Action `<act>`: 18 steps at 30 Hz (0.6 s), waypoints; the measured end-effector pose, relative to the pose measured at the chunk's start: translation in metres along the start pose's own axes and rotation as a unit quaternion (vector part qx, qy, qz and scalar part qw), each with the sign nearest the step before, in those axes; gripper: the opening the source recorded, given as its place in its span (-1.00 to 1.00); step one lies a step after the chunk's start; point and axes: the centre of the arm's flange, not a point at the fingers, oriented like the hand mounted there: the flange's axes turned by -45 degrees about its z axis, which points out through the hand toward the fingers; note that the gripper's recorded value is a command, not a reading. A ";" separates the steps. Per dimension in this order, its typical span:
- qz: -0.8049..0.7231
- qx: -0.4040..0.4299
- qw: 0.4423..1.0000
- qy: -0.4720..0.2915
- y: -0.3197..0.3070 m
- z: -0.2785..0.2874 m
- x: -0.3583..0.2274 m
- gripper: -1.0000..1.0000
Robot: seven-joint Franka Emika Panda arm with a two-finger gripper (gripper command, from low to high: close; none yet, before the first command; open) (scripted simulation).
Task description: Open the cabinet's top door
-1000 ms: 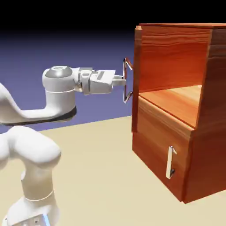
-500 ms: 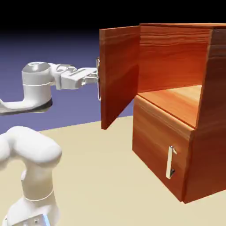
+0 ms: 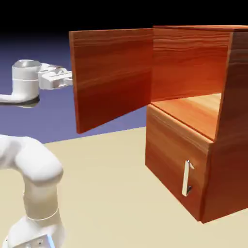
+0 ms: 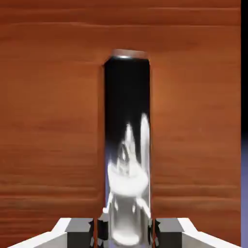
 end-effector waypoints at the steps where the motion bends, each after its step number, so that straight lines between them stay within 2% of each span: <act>1: 0.000 -0.012 1.000 0.000 -0.003 -0.009 0.000 -1.00; 18: 0.000 -0.163 0.987 0.000 -0.069 -0.121 0.000 -1.00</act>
